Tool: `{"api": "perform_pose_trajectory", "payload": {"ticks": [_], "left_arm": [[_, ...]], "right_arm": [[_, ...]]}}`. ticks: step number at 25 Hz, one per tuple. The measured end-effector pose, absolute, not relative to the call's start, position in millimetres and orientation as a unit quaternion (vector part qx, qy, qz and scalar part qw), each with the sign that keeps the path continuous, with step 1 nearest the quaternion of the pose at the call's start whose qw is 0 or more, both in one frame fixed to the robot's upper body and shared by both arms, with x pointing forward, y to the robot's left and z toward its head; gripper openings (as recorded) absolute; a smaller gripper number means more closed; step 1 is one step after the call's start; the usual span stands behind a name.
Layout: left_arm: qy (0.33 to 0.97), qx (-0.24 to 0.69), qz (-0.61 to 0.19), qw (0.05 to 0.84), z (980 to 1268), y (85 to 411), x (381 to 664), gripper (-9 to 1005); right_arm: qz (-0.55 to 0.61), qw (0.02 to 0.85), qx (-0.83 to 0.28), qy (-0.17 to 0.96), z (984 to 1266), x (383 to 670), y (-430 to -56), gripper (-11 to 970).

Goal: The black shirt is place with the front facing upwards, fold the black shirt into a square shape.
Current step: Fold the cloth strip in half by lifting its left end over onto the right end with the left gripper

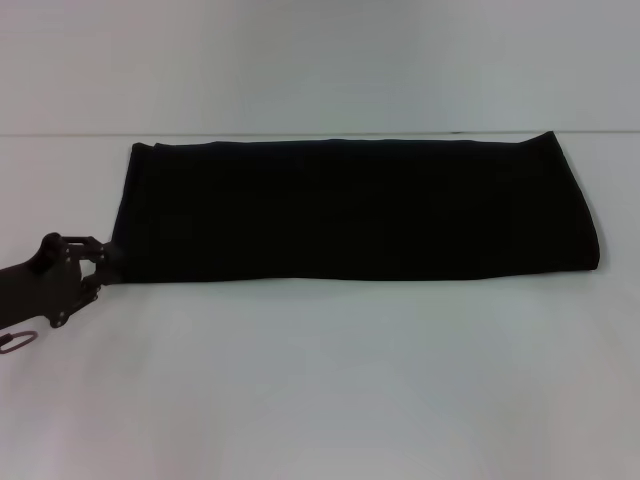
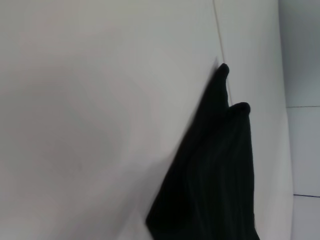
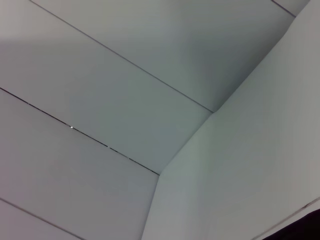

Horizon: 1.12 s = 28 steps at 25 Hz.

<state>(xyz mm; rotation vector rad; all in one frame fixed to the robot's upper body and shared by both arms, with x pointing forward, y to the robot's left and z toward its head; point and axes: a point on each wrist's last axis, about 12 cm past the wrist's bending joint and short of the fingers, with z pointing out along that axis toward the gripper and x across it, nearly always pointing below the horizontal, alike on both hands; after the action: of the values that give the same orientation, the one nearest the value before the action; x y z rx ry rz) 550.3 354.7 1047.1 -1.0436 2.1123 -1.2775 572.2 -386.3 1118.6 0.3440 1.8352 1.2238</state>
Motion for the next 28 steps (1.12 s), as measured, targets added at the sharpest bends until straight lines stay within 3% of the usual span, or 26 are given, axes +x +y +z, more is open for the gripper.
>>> {"api": "perform_pose_trajectory", "payload": {"ticks": [17,28], "left_arm": [[0.756,-0.421,-0.447,0.228,1037,355,553,486],[0.751,-0.437,-0.442,0.221,1036,354,555,483]], "right_arm": [[0.488,0.439,0.148,0.74,1114,570,-388,697],[0.484,0.442,0.154,0.739,1114,570,-390,696]]}}
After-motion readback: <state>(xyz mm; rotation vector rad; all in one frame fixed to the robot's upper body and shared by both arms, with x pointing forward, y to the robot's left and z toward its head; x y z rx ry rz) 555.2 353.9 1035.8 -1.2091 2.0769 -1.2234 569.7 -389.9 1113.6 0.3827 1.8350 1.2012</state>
